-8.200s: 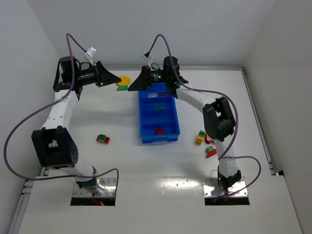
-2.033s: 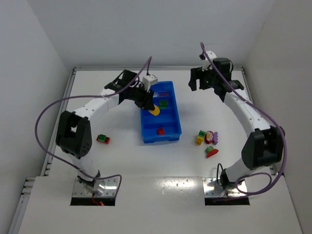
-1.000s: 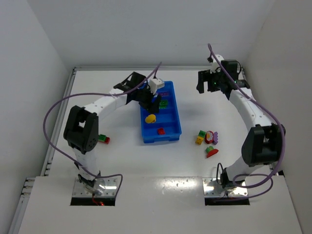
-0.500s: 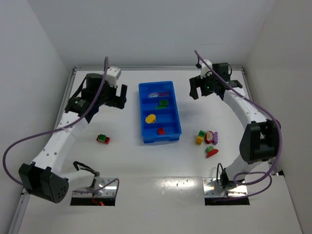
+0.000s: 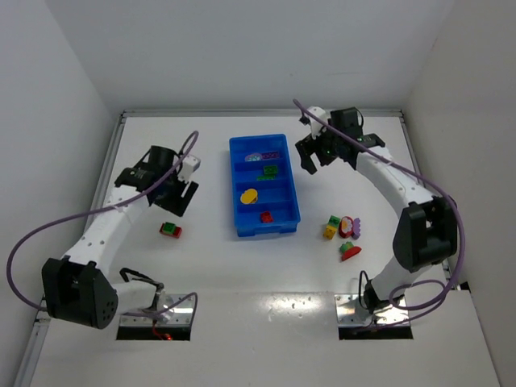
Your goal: Sort the legos into containers by color
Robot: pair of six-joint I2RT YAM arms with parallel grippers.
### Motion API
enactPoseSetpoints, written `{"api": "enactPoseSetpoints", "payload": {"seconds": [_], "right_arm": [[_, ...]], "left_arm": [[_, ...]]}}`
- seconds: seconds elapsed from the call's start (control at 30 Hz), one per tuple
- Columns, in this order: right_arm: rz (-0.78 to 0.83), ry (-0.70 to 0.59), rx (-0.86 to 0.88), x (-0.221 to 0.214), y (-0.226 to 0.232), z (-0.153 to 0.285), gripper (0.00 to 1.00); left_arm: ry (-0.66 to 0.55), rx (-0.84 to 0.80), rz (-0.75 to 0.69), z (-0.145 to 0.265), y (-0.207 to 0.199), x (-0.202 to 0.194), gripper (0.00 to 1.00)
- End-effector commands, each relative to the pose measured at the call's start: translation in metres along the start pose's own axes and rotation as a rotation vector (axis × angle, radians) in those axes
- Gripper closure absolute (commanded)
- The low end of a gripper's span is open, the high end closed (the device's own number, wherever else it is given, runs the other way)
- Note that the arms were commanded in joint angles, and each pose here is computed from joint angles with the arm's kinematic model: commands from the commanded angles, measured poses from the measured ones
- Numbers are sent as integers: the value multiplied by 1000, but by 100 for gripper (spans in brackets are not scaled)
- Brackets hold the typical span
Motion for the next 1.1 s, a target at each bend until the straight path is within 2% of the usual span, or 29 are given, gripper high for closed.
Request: {"api": "enactPoseSetpoints", "payload": {"seconds": [0.0,0.13,0.33,0.73,1.07], "right_arm": [[60,-7,-45,4,-3,10,12],[75,-1,-48,2,1,13,12],[90,10,-44,-4,6,11,12],[95,31,-41,-8,6,6,12],[97,23,-46,-3,1,0,12]], "left_arm": [[176,-40,-53,-15,1,-34,25],[277,-44,-50,-29,5,-54,25],[314,-10,13,-48,13,-59,25],[375,-35,50,-73,20,-60,38],[400,-57,54,-85,19,-56,38]]}}
Point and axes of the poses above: each gripper's point midway between its finger pads, its own z axis back along the fingers, its own y axis along the line the jaws close on, x = y × z, the point moved 5 cm from there along z, back along the fingers, and after that the axes turned 12 degrees about z, right-handed, at the moved point
